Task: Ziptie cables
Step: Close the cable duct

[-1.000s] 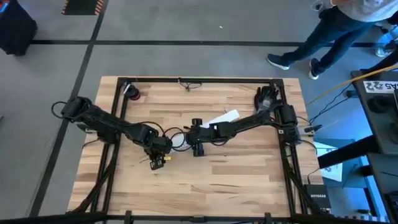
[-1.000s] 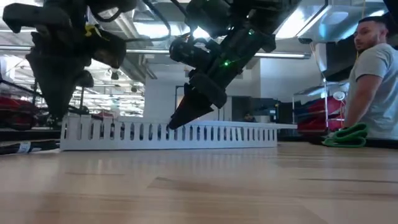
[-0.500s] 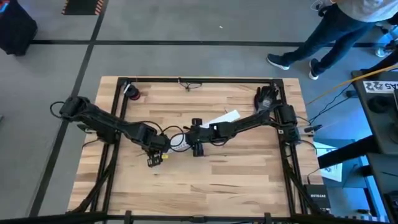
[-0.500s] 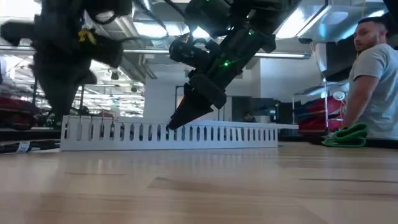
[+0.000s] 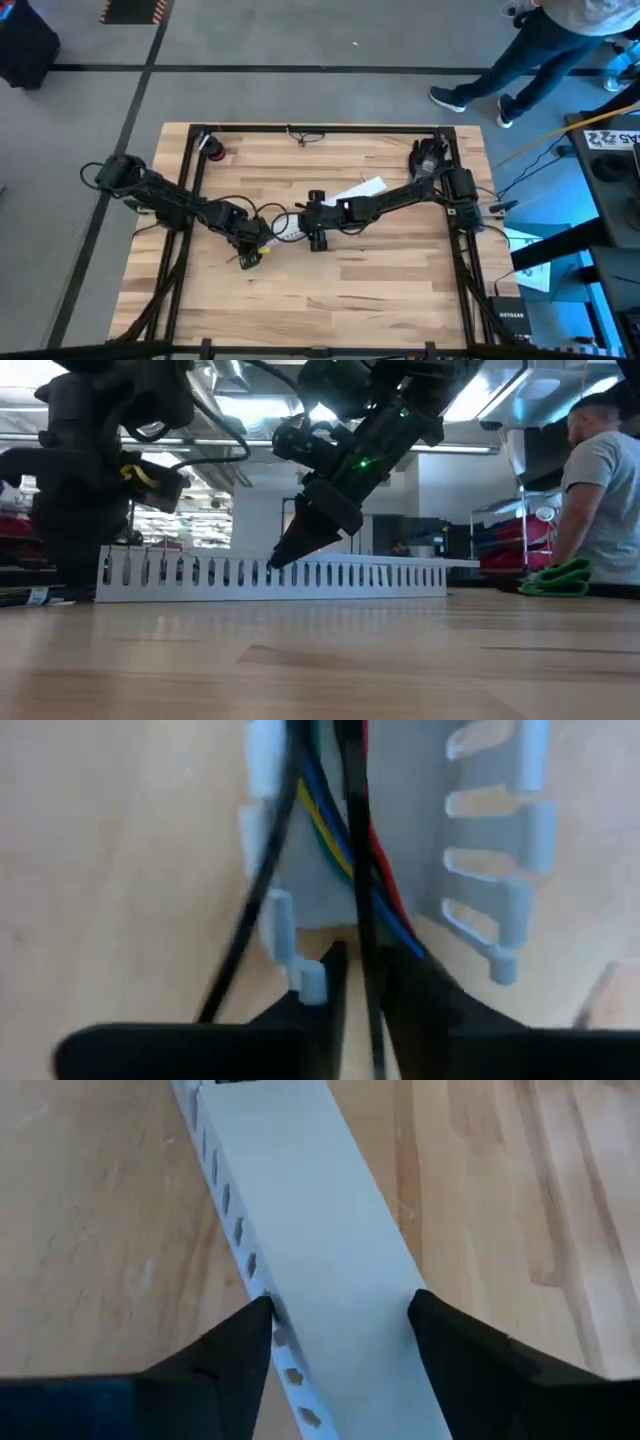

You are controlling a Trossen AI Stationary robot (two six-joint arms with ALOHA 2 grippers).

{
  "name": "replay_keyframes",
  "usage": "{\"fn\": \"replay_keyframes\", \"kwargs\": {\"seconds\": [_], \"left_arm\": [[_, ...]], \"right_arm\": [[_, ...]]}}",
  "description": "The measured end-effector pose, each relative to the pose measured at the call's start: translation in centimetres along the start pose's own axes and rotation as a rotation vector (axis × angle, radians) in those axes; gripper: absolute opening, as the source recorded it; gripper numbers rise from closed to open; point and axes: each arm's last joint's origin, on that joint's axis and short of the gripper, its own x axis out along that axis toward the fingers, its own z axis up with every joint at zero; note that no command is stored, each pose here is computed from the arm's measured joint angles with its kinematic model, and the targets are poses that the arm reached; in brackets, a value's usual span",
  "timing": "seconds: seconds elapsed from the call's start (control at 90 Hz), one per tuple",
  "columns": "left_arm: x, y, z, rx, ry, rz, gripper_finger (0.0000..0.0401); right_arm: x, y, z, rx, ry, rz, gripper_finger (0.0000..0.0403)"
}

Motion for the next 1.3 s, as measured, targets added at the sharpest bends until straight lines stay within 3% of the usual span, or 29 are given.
{"fn": "replay_keyframes", "kwargs": {"seconds": [0.189,0.356,0.6,0.8,0.967,1.3], "left_arm": [[-2.2,-1.4,1.1,-0.005,0.021,-0.121,0.0146],[-5.9,-2.6,1.4,0.012,-0.051,-0.079,0.0168],[-10.0,-3.5,1.6,0.032,-0.306,0.003,0.0170],[-10.0,-2.8,2.5,-0.004,-0.355,0.043,0.0176],[-9.2,-1.8,3.9,0.002,-0.341,0.090,0.0210],[-5.1,-1.0,3.8,0.056,-0.236,0.166,0.0270]], "right_arm": [[0.0,0.0,0.0,-0.001,-0.001,0.000,0.0234],[0.0,0.0,0.1,-0.001,-0.010,-0.001,0.0234],[0.1,0.0,0.3,0.004,-0.037,-0.004,0.0234],[0.1,0.0,0.3,0.004,-0.039,-0.010,0.0234],[0.1,0.0,0.4,0.005,-0.043,-0.012,0.0234],[0.1,0.0,0.3,0.003,-0.038,-0.013,0.0234]]}}
